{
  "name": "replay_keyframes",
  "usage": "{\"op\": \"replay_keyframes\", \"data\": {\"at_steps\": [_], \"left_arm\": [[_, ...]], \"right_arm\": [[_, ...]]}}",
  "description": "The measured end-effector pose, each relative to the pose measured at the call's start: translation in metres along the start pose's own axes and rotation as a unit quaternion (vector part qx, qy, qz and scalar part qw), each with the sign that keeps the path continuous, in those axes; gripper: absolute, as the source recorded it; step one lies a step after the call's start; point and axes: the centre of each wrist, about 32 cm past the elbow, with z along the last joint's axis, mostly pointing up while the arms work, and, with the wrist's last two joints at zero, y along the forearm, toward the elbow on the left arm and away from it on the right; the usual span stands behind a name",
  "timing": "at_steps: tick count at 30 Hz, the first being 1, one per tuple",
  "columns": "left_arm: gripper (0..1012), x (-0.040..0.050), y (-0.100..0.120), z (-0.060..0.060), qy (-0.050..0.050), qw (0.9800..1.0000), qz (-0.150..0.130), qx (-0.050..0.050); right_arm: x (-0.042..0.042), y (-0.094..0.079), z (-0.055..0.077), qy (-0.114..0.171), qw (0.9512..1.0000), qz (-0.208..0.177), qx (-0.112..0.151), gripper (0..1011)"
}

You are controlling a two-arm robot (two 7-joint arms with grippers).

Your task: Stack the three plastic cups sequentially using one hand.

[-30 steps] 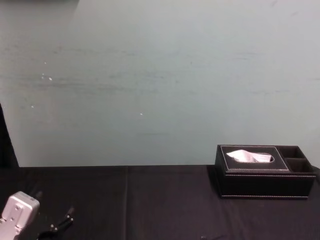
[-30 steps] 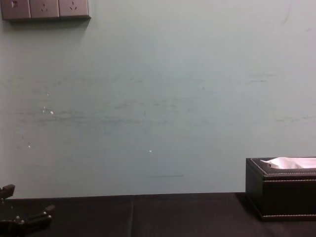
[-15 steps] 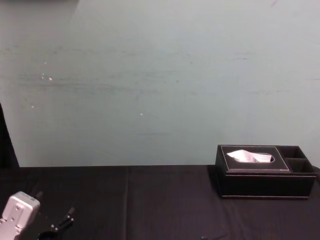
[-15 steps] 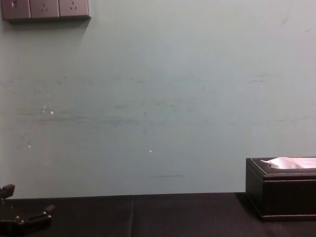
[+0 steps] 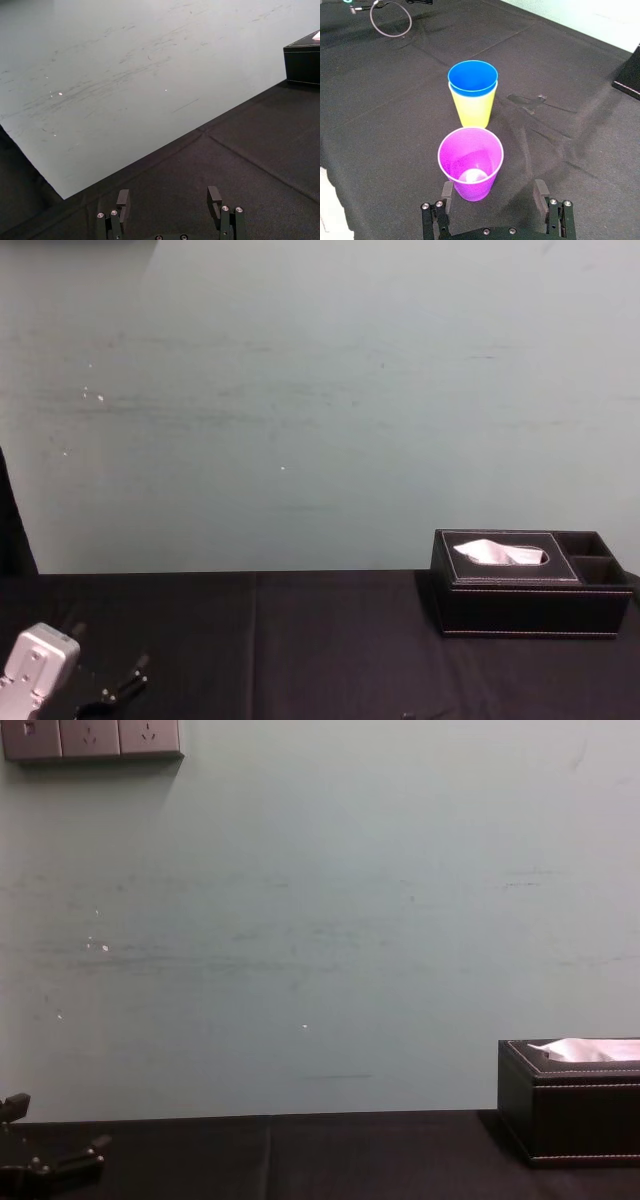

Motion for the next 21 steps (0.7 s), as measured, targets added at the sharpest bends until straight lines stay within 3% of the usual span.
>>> {"op": "replay_keyframes", "data": {"at_steps": [21], "left_arm": [[1010, 0.0000, 0.000, 0.000, 0.000, 1.0000, 0.000, 0.000]], "right_arm": [[-0.0056, 0.014, -0.001, -0.001, 0.9996, 0.026, -0.011, 1000]]}}
